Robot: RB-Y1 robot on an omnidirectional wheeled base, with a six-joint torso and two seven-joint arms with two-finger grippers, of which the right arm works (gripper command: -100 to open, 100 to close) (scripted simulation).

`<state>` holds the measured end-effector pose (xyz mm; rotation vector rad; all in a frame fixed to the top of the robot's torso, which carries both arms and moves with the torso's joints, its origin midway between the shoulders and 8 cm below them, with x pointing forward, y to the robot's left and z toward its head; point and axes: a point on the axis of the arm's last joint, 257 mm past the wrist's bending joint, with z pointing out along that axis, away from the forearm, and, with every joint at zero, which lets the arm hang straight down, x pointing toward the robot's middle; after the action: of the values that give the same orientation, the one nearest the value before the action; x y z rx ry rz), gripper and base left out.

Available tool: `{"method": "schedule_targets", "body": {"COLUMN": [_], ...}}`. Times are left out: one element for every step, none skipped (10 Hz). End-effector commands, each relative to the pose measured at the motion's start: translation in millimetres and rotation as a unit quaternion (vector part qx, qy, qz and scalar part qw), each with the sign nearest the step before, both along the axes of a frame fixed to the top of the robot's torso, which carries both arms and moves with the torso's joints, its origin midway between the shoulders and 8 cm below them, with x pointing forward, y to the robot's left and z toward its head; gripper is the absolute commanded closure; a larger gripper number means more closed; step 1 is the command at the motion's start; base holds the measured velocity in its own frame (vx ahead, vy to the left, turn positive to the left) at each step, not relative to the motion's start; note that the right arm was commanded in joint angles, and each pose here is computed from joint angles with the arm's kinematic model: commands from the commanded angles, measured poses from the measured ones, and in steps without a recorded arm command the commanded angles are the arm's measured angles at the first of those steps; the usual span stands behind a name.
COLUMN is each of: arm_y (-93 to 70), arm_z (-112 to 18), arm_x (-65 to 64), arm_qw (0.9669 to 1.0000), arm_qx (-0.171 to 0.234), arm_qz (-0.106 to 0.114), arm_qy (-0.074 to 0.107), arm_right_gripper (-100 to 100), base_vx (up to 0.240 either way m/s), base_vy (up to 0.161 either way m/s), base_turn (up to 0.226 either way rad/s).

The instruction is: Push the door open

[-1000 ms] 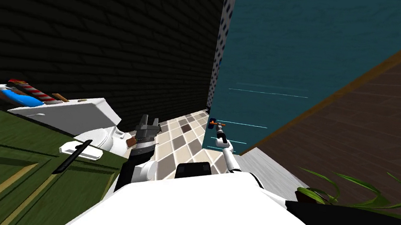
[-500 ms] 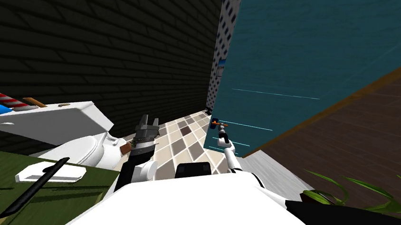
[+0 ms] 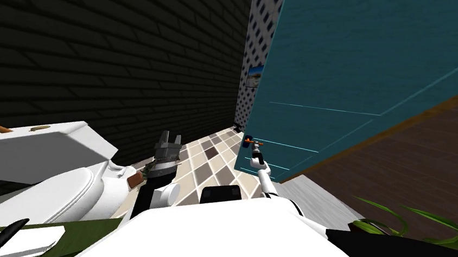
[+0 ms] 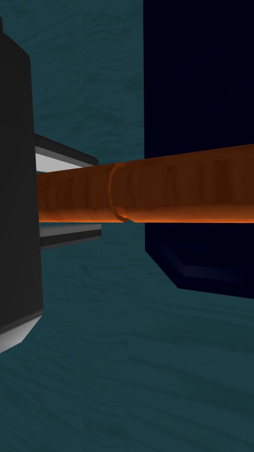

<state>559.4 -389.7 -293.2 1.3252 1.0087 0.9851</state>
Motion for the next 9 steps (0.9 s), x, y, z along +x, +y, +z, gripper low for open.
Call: {"method": "schedule_targets", "body": {"arm_y": [-14.6, -19.5, -23.7, -27.7, -31.0, -35.5, -38.5, -37.1, -50.4], "arm_z": [3.6, 3.3, 3.0, 2.6, 2.3, 1.7, 1.2, -3.3, -1.2], "arm_x": [-2.5, -4.2, -5.8, -7.3, -8.7, -10.6, -12.0, -12.8, -17.1], "arm_qw": [0.9999, 0.9998, 0.9997, 0.9996, 0.9995, 0.9993, 0.9991, 0.9992, 0.9986], "arm_qx": [-0.003, -0.002, -0.001, 0.001, 0.002, 0.003, 0.005, 0.005, 0.004], "arm_qz": [-0.014, -0.019, -0.024, -0.029, -0.033, -0.038, -0.042, -0.041, -0.053], "arm_qy": [-0.004, -0.004, -0.004, -0.005, -0.005, -0.005, -0.005, 0.0, -0.002], "arm_right_gripper": [100, 100, 100, 100, 100, 100, 100, 100, 100], "base_vx": [0.177, 0.186, 0.161, 0.15, 0.148, 0.191, 0.186, 0.074, 0.142], "base_vy": [0.082, 0.097, 0.096, 0.061, 0.064, 0.091, 0.085, 0.026, 0.02], "base_turn": [-0.071, -0.093, -0.076, -0.061, -0.048, -0.072, -0.077, -0.044, -0.054]}}
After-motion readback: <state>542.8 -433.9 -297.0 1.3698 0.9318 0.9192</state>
